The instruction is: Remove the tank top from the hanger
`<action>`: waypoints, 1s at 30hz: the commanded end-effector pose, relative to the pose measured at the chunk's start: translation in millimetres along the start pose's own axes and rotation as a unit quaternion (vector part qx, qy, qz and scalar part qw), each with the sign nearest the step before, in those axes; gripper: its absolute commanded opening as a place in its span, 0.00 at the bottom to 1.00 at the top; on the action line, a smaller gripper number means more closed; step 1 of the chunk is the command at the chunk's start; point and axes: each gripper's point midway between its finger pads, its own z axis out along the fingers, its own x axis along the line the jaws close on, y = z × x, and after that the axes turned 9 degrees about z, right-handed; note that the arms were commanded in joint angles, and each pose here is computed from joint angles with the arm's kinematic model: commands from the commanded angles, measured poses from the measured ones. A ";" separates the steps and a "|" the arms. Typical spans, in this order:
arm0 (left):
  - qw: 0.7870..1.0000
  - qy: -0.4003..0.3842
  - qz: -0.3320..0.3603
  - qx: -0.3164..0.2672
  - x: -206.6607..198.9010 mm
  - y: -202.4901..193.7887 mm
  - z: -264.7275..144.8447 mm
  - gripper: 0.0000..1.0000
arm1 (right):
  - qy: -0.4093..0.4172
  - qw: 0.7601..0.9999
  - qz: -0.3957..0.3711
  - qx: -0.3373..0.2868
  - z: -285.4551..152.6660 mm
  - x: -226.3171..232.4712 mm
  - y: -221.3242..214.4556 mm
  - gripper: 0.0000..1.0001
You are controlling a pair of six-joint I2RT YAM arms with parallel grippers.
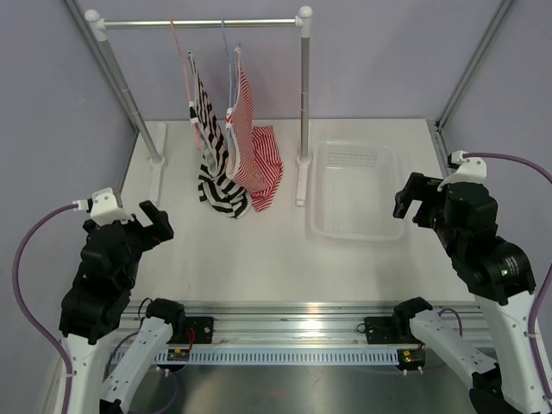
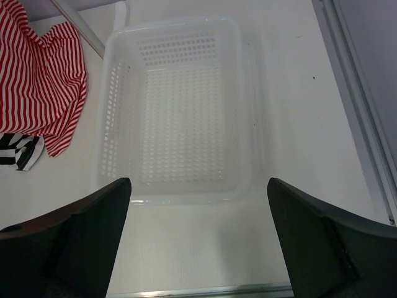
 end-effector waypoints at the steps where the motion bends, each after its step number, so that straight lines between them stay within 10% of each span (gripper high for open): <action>1: 0.999 -0.025 -0.023 -0.040 -9.4 30.0 -6.9 0.99 | 0.029 0.999 0.019 -0.039 0.6 11.3 15.5 0.99; 14: 0.978 -0.194 -0.029 -0.078 -88.1 165.6 -27.3 0.99 | 0.101 0.994 0.039 -0.010 14.5 45.0 5.0 0.99; 30: 0.976 -0.186 0.084 -0.076 -217.1 236.4 131.6 0.98 | 0.181 0.982 0.048 0.002 -3.6 60.3 -15.1 0.99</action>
